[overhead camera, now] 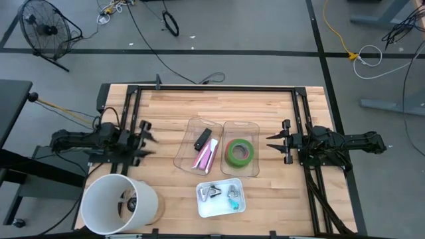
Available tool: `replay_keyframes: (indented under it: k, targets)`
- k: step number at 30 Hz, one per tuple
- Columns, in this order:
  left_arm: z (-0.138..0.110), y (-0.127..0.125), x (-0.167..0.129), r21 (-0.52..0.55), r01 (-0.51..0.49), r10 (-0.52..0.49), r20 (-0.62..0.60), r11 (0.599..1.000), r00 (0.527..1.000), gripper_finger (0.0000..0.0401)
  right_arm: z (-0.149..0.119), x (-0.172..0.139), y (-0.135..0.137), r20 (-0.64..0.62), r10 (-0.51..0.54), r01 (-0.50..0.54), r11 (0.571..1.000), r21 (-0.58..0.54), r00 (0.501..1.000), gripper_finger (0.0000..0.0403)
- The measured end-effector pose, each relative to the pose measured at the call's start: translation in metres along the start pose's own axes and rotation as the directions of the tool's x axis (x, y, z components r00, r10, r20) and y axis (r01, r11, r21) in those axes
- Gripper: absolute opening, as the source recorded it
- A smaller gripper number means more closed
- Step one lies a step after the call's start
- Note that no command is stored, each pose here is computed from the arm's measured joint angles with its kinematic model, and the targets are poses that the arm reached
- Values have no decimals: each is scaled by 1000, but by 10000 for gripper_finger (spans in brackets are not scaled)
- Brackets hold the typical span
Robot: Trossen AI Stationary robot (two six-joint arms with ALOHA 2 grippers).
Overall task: Pick and place Stapler, Stapler remover, tape
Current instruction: Return to Home Position
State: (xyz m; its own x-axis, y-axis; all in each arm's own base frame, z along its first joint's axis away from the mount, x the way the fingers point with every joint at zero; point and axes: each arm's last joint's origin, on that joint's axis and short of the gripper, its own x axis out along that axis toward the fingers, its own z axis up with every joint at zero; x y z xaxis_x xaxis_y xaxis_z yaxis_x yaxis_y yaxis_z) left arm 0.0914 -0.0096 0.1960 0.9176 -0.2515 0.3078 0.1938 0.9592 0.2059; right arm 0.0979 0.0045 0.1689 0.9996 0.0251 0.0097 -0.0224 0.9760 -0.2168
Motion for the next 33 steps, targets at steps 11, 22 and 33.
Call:
replay_keyframes:
  k: [11,22,33]
  targets:
    - [-11,10,-3,-148,-389,368,-151,909,917,177,0,0,0,0,0,0,1000,0,1000,122]
    - [-14,8,-2,-223,-240,206,-162,945,965,177,0,0,0,0,0,0,1000,0,1000,122]
    - [-14,8,-3,-295,-258,217,-165,920,962,177,0,0,0,0,0,0,1000,0,1000,122]
